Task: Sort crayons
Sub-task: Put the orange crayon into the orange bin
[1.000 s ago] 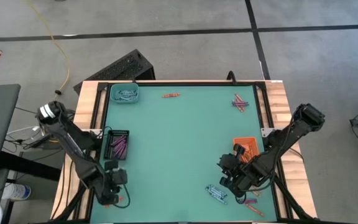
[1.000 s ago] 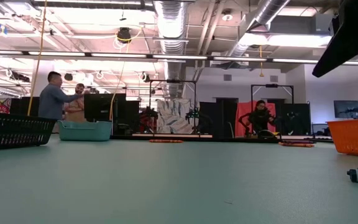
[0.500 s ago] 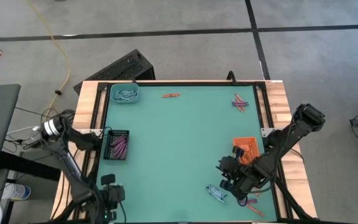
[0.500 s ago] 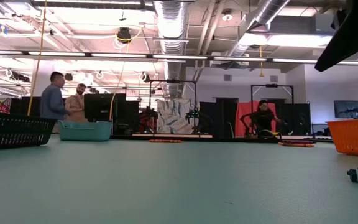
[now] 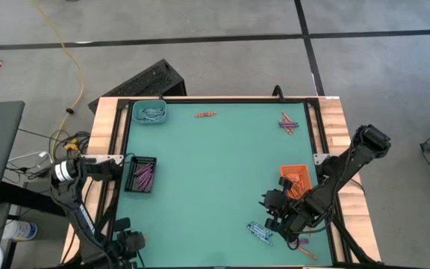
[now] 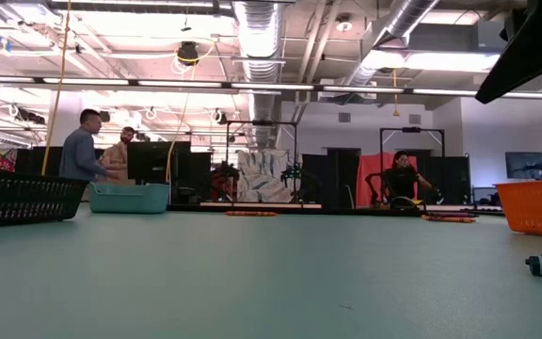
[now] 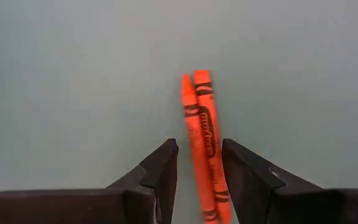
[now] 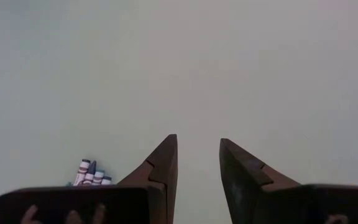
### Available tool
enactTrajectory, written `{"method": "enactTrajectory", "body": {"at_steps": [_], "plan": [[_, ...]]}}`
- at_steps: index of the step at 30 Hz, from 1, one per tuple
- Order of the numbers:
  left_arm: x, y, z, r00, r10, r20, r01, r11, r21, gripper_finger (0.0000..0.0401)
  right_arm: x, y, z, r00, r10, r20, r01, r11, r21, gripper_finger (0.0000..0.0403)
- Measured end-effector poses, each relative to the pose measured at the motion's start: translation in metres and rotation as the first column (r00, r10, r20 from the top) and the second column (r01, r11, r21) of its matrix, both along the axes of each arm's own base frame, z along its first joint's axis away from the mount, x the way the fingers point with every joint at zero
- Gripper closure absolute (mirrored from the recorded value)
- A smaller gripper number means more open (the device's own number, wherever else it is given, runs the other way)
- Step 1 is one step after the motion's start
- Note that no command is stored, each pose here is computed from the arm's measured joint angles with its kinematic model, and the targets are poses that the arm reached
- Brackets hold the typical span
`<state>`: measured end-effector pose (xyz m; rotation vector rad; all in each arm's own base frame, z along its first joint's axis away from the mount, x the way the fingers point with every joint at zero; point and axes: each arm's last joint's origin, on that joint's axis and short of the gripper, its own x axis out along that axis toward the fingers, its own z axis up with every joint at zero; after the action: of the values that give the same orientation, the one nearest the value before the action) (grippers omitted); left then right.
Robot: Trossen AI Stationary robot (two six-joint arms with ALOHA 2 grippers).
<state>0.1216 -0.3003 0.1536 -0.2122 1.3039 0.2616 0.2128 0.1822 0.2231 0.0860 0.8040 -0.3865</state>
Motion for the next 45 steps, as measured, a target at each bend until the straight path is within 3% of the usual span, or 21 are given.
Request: {"method": "enactTrajectory", "body": {"at_steps": [21, 25, 34, 45], "plan": [[0.01, 0.003, -0.011, 0.999, 0.014, -0.028, -0.013, 0.999, 0.043, 0.0287, 0.002, 0.002, 0.001, 1.0, 0.011, 0.025, -0.012, 1.0, 0.001, 0.029], [0.016, 0.006, -0.011, 0.999, -0.004, -0.035, 0.006, 0.999, 0.047, 0.0306, 0.002, 0.002, 0.001, 1.0, 0.011, 0.026, -0.011, 1.0, 0.001, 0.029], [0.022, 0.005, -0.011, 0.998, -0.058, -0.028, 0.059, 0.998, 0.036, 0.0389, 0.002, 0.002, 0.001, 1.0, 0.012, 0.026, -0.012, 1.0, -0.001, 0.029], [0.023, 0.004, -0.011, 0.998, -0.067, -0.015, 0.067, 0.997, 0.031, 0.0399, 0.002, 0.002, 0.001, 1.0, 0.012, 0.027, -0.012, 1.0, -0.003, 0.029]]}}
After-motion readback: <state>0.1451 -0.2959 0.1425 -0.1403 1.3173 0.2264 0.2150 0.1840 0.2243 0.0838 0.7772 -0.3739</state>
